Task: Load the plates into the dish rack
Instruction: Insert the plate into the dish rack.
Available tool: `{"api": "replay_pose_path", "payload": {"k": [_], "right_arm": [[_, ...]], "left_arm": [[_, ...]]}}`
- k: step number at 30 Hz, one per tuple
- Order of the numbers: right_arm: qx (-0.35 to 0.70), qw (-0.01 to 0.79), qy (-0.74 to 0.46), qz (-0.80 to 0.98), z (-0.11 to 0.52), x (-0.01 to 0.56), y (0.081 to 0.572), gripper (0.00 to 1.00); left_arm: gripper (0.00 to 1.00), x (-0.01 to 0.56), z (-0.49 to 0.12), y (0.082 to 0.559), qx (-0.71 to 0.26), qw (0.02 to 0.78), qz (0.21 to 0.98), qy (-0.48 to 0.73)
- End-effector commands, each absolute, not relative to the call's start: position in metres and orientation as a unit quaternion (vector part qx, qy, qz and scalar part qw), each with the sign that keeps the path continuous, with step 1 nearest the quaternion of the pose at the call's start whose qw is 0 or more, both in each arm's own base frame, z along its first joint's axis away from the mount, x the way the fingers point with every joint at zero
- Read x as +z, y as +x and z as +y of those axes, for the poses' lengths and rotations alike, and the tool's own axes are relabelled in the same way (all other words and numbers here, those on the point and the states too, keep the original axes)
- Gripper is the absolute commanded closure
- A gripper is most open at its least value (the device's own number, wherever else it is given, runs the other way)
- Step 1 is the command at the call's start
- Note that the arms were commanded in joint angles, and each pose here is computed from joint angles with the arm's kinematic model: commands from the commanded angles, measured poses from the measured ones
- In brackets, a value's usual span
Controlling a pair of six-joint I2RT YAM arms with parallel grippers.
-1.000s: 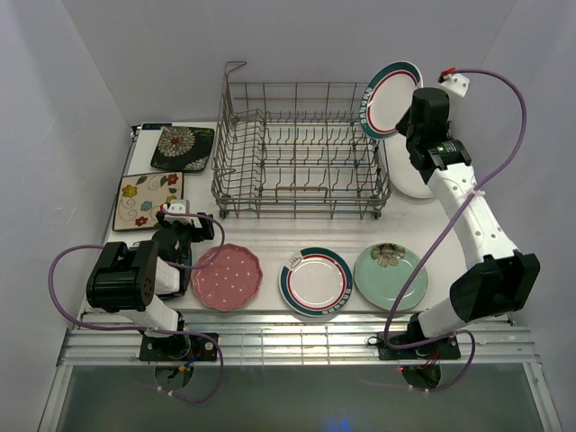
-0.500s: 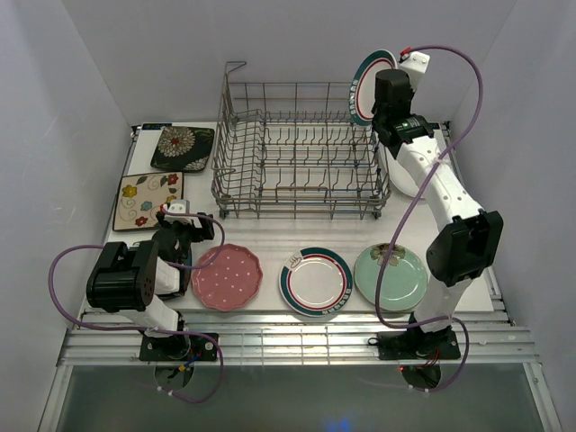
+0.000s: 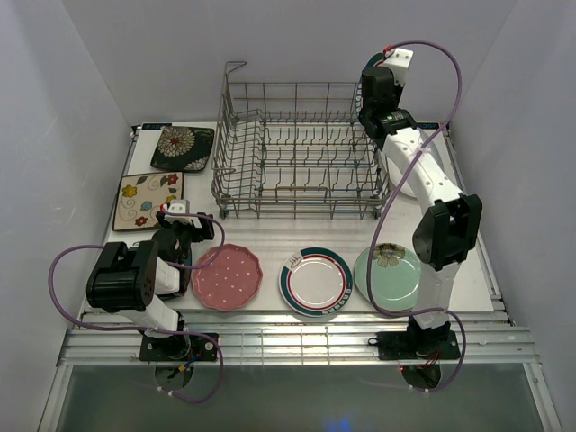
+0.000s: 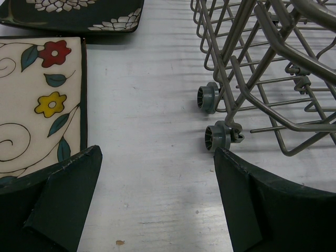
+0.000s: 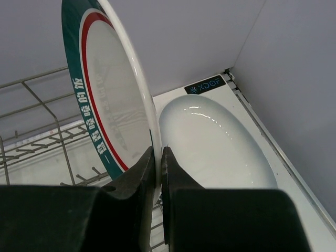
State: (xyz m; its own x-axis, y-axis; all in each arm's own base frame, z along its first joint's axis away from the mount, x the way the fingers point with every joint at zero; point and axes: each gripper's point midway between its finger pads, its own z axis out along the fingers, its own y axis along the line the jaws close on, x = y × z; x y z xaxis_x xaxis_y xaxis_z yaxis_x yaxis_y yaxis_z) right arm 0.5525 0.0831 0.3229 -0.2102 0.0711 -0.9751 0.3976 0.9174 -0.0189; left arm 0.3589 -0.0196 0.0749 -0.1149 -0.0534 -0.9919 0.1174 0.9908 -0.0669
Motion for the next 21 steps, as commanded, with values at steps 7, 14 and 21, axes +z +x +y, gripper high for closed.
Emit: {"api": "replay_pose_path", "payload": {"k": [7, 14, 21], "right_arm": [[-0.163, 0.666, 0.172, 0.707, 0.090, 0.372, 0.568, 0.92], [-0.186, 0.665, 0.164, 0.705, 0.093, 0.367, 0.573, 0.92], [-0.195, 0.661, 0.163, 0.706, 0.095, 0.352, 0.582, 0.92]], "left_arm": [[0.02, 0.084, -0.023, 0.364, -0.070, 0.674, 0.735, 0.031], [0.02, 0.084, -0.023, 0.364, -0.070, 0.675, 0.734, 0.031], [0.02, 0.084, -0.023, 0.364, -0.070, 0.675, 0.734, 0.031]]}}
